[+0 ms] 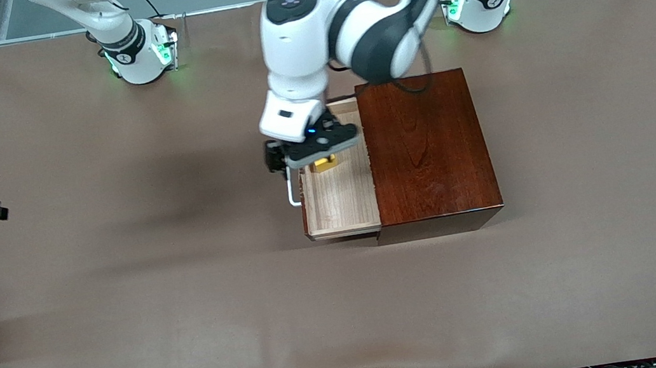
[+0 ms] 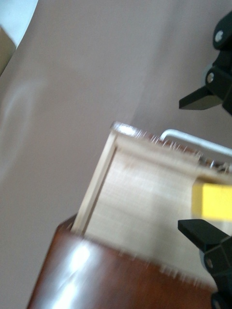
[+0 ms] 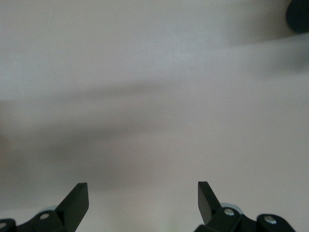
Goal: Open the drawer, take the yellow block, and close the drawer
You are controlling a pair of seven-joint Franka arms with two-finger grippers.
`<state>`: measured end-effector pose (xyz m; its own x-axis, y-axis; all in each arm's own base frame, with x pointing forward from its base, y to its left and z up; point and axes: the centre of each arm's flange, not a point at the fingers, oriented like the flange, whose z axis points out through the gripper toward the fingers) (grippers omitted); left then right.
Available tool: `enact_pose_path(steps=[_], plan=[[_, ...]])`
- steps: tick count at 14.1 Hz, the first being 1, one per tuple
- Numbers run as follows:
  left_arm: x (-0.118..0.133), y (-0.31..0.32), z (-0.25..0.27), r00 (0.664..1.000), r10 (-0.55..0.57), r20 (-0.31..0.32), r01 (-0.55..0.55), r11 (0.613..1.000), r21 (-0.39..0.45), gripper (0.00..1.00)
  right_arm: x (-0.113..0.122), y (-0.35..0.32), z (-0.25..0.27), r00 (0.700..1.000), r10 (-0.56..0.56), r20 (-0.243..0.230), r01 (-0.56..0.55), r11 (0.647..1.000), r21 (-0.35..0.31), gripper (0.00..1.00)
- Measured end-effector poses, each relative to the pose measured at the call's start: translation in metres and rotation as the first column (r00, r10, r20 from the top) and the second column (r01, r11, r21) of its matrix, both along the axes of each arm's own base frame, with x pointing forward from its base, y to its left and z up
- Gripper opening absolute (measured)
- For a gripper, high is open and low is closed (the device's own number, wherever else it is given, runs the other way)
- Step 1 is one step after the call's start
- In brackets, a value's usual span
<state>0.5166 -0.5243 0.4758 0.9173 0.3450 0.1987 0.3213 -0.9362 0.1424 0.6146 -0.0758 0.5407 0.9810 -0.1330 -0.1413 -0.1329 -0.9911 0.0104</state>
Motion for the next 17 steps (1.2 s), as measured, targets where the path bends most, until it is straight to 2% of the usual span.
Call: enact_pose_path(steps=[3,6,8,10,14,17], plan=[[0.03,0.057,0.019,0.999,-0.027,-0.042,0.03,0.997,0.07,1.0,0.01,0.053,-0.016,0.99,-0.14,-0.028,0.141,0.99,0.025,1.0],[0.052,0.112,0.041,0.997,-0.046,-0.061,0.052,0.994,0.099,1.0,0.009,0.147,-0.02,0.959,-0.281,-0.031,0.281,0.96,-0.015,1.0],[0.061,0.147,0.056,0.997,-0.057,-0.06,0.063,0.993,0.104,1.0,0.001,0.208,-0.024,0.93,-0.367,-0.035,0.366,0.93,-0.04,1.0],[0.065,0.176,0.066,0.996,-0.071,-0.061,0.077,0.991,0.108,1.0,-0.011,0.265,-0.029,0.888,-0.458,-0.042,0.456,0.888,-0.053,1.0],[0.065,0.212,0.076,0.991,-0.115,-0.07,0.123,0.985,0.121,1.0,-0.04,0.371,-0.036,0.789,-0.614,-0.017,0.613,0.789,-0.044,1.0],[0.066,0.242,0.08,0.98,-0.175,-0.096,0.188,0.972,0.143,1.0,-0.056,0.426,-0.056,0.685,-0.728,0.001,0.727,0.684,-0.053,1.0]])
